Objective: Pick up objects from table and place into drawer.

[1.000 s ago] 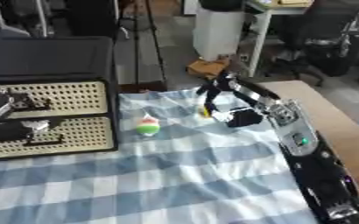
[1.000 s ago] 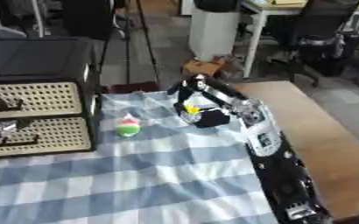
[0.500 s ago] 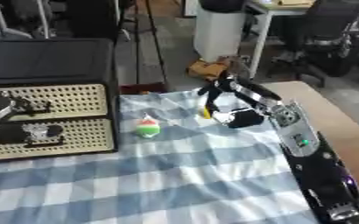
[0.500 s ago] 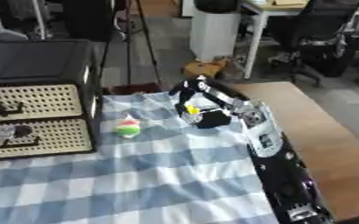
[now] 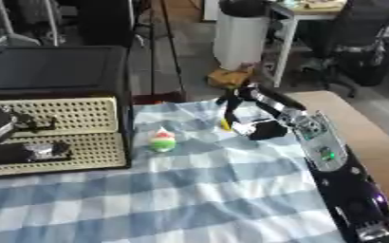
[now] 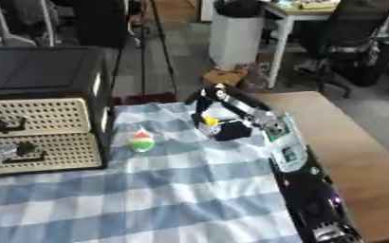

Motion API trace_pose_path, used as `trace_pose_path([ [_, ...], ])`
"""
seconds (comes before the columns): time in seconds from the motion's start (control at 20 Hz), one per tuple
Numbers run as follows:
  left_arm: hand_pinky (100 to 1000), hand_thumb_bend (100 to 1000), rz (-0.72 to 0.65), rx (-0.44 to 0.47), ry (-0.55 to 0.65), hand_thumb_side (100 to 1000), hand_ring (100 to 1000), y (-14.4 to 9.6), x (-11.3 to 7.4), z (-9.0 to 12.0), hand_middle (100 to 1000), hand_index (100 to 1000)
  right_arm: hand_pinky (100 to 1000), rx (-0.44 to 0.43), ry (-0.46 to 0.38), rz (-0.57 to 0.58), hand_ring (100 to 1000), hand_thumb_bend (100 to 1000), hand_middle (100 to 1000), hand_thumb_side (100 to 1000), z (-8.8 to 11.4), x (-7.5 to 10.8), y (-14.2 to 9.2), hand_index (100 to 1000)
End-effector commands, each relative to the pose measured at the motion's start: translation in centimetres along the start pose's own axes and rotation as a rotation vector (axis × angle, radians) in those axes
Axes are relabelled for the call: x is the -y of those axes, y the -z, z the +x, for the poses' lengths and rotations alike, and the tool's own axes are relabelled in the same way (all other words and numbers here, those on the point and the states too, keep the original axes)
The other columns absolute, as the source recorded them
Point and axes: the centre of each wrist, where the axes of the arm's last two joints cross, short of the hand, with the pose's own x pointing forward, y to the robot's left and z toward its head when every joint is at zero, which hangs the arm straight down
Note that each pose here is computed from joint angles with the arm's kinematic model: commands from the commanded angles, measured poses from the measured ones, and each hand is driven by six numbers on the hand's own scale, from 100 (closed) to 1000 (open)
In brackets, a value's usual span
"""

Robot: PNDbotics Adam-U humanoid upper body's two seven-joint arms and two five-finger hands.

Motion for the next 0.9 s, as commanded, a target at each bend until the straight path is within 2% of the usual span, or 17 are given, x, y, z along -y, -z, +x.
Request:
trace_pose_path([
  [0.05,100,761,-0.126,-0.014,-0.012,1000,100,-1.0,3.8,0.1,100,304,675,0.019,-0.029,-0.017,623,100,495,307,0.5,1.4,-0.1,781],
  [0.35,100,728,-0.106,0.006,-0.026,1000,100,-2.5,3.3,1.5,100,306,675,0.009,-0.024,-0.016,623,100,496,304,0.2,1.2,-0.4,781],
  [0.9,100,675,-0.022,0.09,-0.025,1000,100,-6.7,0.9,4.3,100,310,676,-0.009,-0.019,-0.012,624,100,495,302,-0.1,0.9,-0.9,782],
])
